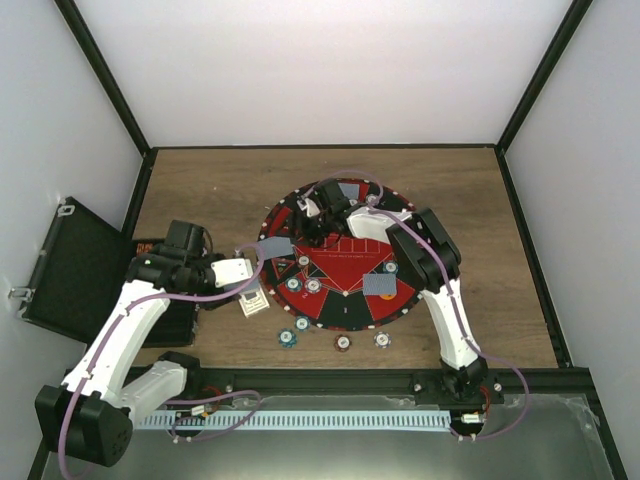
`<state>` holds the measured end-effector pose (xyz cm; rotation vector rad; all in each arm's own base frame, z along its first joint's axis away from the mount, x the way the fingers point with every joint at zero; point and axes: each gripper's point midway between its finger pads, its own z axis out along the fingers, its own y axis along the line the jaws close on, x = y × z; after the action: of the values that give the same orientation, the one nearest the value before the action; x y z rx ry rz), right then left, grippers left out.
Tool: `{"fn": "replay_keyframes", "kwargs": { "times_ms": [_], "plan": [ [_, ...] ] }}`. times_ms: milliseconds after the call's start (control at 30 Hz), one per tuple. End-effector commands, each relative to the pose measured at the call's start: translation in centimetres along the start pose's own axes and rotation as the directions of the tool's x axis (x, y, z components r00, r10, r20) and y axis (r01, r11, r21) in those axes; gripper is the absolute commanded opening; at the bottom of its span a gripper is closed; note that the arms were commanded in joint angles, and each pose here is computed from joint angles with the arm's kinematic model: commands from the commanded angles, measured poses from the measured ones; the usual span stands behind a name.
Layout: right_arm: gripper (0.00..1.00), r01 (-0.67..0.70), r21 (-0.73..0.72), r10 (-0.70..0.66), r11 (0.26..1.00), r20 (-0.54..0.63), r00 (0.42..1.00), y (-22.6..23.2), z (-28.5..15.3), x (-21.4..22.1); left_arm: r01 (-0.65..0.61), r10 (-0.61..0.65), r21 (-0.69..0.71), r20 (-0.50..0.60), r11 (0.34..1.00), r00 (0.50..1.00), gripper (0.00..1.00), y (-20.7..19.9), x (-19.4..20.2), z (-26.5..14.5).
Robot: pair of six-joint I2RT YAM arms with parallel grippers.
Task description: Distribute texas hold em gaming equipment
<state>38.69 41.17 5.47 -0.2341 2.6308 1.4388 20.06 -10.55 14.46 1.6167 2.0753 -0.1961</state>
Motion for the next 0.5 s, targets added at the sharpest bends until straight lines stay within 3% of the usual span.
{"fn": "replay_keyframes", "kwargs": {
  "times_ms": [0, 233, 467],
  "plan": [
    [0.77, -0.034, -0.006, 0.033, 0.999, -0.087, 0.996, 0.1, 1.1, 2.1, -0.022, 0.023, -0.025, 0.023, 0.999, 0.999, 0.24, 0.4, -0.6, -0.7],
    [0.81, 0.034, -0.054, -0.033, 0.998, 0.022, 0.999, 3.8, -5.0, -0.5, -0.023, 0.023, -0.028, 0.026, 0.999, 0.999, 0.24, 0.4, -0.6, -0.7],
    [0.88, 0.059, -0.121, -0.055, 0.991, 0.038, 0.998, 5.8, -8.4, 3.0, -0.018, 0.019, -0.021, 0.033, 1.000, 0.999, 0.24, 0.6, -0.8, -0.4]
  ]
}}
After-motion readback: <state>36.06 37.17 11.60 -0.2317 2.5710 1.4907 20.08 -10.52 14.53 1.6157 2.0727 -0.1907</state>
